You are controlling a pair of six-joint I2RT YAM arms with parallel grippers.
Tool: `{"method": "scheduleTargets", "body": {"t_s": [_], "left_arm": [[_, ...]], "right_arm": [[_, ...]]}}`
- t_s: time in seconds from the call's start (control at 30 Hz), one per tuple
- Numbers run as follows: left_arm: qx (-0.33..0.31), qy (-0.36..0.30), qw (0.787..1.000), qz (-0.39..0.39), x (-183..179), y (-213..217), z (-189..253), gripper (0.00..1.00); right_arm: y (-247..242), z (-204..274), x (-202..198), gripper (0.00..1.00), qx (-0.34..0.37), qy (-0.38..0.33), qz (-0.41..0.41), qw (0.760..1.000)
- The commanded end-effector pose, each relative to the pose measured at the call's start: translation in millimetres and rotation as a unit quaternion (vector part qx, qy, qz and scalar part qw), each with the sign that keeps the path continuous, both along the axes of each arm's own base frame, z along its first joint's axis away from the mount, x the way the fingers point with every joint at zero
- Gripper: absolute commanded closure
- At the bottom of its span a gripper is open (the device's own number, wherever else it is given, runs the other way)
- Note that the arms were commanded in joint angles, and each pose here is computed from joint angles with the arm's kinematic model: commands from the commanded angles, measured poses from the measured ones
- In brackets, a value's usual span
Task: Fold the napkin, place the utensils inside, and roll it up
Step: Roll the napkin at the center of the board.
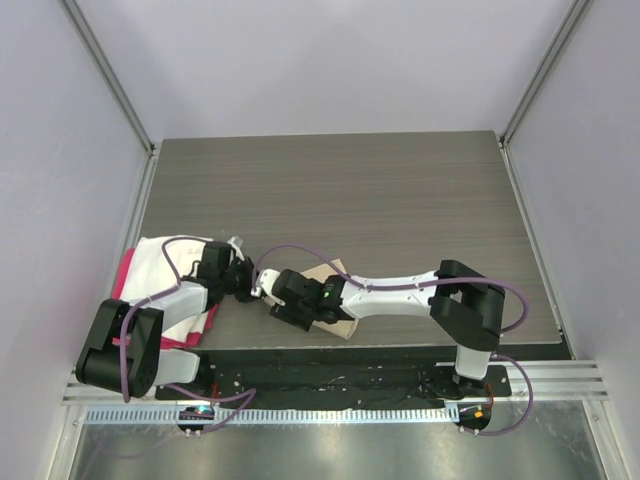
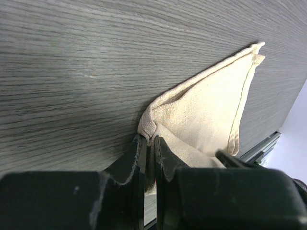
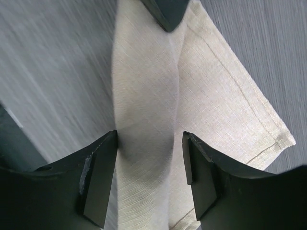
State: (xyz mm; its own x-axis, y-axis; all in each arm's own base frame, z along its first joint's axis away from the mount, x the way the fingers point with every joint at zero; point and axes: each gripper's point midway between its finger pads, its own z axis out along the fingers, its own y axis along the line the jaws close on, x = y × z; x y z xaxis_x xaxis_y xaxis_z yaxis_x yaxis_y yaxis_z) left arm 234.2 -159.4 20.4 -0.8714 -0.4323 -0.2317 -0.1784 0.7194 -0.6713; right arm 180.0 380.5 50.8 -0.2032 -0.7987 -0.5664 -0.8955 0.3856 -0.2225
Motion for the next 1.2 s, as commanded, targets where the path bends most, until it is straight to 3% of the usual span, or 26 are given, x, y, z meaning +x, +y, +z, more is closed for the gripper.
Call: {"method": "scheduleTargets", "body": {"t_s": [0.0, 0.3, 0.4, 0.43, 0.53, 0.63, 0.87, 1.17], "left_arm": [[0.016, 0.020, 1.000, -0.001, -7.0, 3.7, -8.3, 1.00], [0.014, 0.014, 1.000, -0.006, -3.6, 2.2, -4.6, 1.00], [0.018, 0.009, 1.000, -0.008, -1.2, 2.8, 0.0, 0.84], [0.029, -0.001, 1.000, -0.004, 2.2, 6.1, 2.6, 0.67], [0.046, -0.014, 0.999, 0.005, 5.5, 12.2, 8.2, 0.40], [0.055, -0.020, 0.998, 0.011, 6.7, 15.7, 9.5, 0.34], [0.053, -0.033, 0.998, 0.011, 3.5, 16.8, 12.4, 0.32], [0.044, -0.071, 0.996, 0.017, 6.2, 17.1, 21.5, 0.32]], "right_arm": [[-0.2, -2.6, 13.7, 0.39, -0.007, -0.029, -0.005, 1.000], [-3.6, -32.4, -4.6, 0.65, -0.017, 0.034, 0.012, 0.999], [-6.6, -42.8, -13.0, 0.71, 0.001, 0.101, 0.011, 0.995], [-6.0, -44.4, -18.0, 0.71, 0.009, 0.123, 0.017, 0.992], [-9.5, -48.2, -22.3, 0.73, 0.028, 0.175, 0.017, 0.984], [-10.8, -49.4, -29.9, 0.74, 0.057, 0.242, 0.025, 0.968], [-15.9, -49.1, -32.9, 0.75, 0.129, 0.359, 0.018, 0.924], [-28.9, -70.7, -25.2, 0.75, 0.153, 0.431, -0.010, 0.889]]}}
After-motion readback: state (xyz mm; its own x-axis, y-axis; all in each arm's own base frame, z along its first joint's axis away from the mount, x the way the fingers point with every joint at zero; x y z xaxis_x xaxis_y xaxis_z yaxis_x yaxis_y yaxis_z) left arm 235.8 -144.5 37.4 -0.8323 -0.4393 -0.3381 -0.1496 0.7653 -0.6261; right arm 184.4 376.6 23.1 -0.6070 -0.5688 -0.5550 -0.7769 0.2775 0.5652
